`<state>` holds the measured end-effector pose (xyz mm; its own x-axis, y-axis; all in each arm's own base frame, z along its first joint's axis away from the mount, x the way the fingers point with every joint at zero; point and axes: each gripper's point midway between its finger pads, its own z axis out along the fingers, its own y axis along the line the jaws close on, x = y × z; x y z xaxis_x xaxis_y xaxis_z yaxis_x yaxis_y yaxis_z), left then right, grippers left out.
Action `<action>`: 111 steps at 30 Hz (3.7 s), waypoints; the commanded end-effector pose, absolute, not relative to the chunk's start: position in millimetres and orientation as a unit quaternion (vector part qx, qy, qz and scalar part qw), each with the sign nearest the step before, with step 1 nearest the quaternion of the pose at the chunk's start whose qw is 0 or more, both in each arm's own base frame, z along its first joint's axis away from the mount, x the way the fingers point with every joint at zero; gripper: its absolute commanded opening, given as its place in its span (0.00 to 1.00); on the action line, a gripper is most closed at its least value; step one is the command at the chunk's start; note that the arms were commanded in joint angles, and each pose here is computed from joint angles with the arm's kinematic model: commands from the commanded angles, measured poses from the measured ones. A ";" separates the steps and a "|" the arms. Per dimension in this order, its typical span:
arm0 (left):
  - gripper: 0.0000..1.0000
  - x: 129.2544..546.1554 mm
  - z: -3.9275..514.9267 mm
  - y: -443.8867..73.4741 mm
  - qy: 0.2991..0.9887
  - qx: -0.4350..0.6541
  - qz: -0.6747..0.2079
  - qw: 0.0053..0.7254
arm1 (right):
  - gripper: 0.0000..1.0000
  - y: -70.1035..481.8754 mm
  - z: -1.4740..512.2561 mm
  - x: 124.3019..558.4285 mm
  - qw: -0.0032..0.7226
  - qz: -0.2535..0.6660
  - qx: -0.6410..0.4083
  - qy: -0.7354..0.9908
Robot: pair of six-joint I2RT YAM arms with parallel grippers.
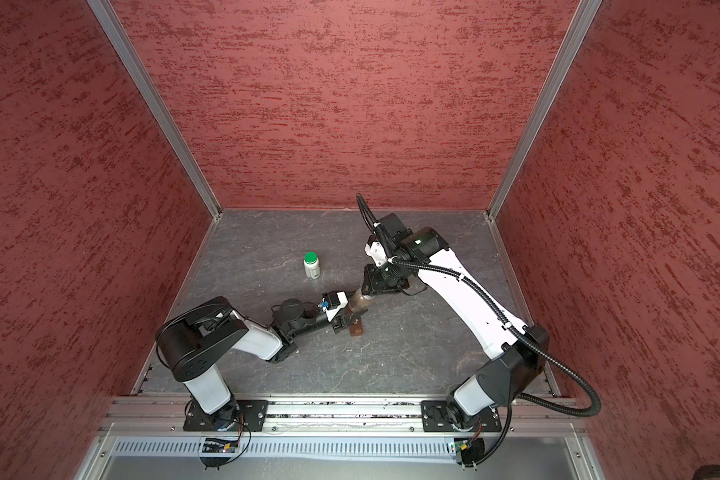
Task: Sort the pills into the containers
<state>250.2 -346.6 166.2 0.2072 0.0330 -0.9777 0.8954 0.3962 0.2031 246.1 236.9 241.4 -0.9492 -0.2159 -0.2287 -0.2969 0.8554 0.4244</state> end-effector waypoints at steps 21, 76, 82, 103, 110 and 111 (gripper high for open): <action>0.00 255.7 217.3 -346.8 0.486 0.405 -0.280 0.722 | 0.33 233.5 226.2 261.6 0.104 0.241 0.066 0.963; 0.00 271.5 183.7 -358.6 0.510 0.421 -0.299 0.688 | 0.70 233.7 261.3 282.7 0.150 0.204 -0.017 0.967; 0.00 277.2 184.3 -355.2 0.512 0.417 -0.300 0.689 | 0.67 239.8 260.0 268.9 0.134 0.205 -0.033 0.969; 0.00 281.6 187.4 -349.6 0.513 0.413 -0.305 0.688 | 0.73 221.8 279.3 268.6 0.176 0.145 -0.028 0.973; 0.00 275.0 186.6 -353.4 0.513 0.414 -0.312 0.684 | 0.73 231.7 285.7 293.7 0.188 0.152 -0.040 0.970; 0.00 274.2 186.8 -354.1 0.512 0.415 -0.314 0.684 | 0.73 234.8 284.3 295.2 0.185 0.154 -0.043 0.970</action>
